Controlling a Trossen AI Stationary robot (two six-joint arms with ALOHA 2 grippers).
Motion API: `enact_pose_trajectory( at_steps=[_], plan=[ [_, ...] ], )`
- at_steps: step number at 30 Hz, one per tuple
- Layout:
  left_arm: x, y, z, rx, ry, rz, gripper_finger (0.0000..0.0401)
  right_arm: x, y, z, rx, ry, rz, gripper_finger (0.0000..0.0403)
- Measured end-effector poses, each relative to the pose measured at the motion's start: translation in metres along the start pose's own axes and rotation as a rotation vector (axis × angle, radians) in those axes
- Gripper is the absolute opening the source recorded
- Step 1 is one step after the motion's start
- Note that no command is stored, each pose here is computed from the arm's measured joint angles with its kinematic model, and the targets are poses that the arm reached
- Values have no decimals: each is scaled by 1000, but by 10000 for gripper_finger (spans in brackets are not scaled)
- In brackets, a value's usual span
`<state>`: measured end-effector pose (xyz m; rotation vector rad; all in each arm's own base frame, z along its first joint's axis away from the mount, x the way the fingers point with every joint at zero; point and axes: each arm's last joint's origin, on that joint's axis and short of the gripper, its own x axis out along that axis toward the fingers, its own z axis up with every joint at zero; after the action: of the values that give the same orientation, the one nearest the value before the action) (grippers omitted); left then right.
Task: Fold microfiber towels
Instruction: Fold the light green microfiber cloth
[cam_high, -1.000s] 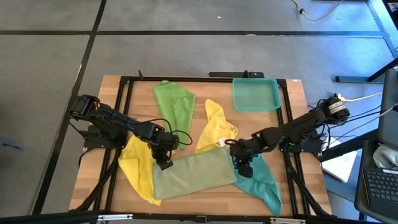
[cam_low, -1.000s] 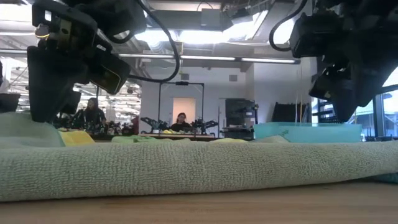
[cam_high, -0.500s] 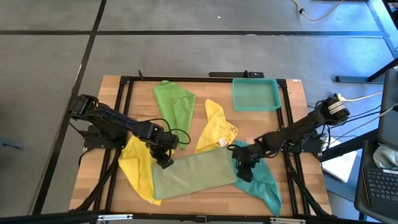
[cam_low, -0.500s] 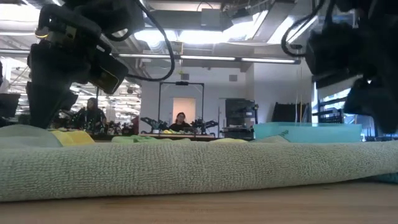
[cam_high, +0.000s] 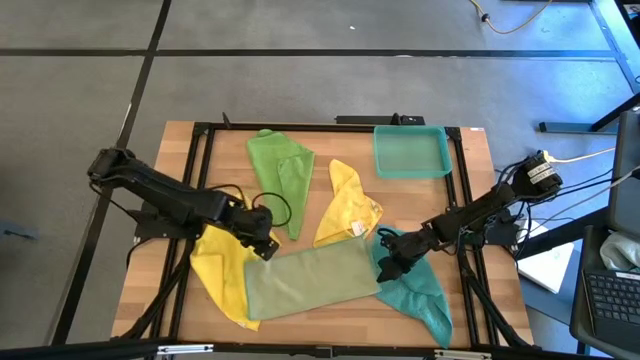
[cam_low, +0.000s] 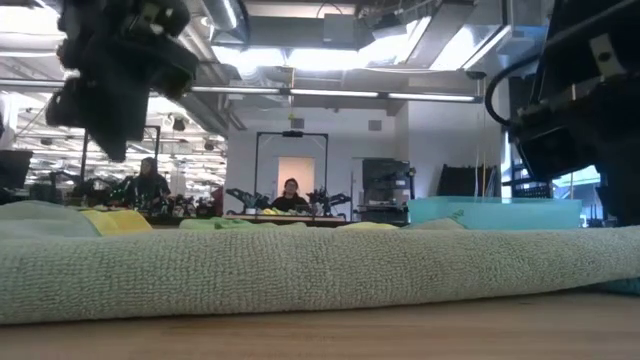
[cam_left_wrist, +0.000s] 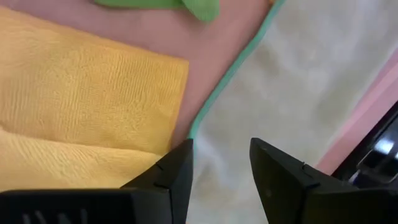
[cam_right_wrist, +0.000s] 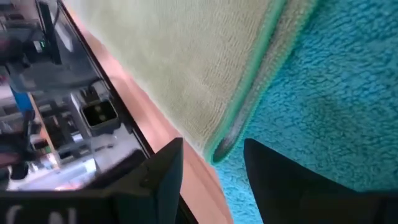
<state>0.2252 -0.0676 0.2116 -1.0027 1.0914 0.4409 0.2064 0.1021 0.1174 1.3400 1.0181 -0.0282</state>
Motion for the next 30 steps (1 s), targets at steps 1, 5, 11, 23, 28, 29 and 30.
enact_pose_trajectory(
  at_steps=[1, 5, 11, 23, 28, 29, 30],
  plan=[
    [-2, -1, -3, -23, -20, -4, 149, 0, 0, 0, 7, -4, -2, 172],
    [-6, -5, -15, -88, -60, -27, 149, 0, 0, 0, 13, -5, -1, 172],
    [-5, -10, -34, -159, -106, -36, 149, 1, -3, -4, -5, 11, -36, 172],
    [-7, -16, -38, -208, -240, -104, 149, 2, 0, -6, 43, -47, -8, 172],
    [-8, -23, -37, -167, -250, -165, 149, 6, 10, -5, 80, -76, 24, 172],
    [-8, -24, -37, -167, -251, -174, 149, 9, 11, -6, 79, -65, 20, 172],
    [-8, -24, -38, -165, -250, -178, 149, 12, 13, -7, 78, -56, 13, 172]
  ],
)
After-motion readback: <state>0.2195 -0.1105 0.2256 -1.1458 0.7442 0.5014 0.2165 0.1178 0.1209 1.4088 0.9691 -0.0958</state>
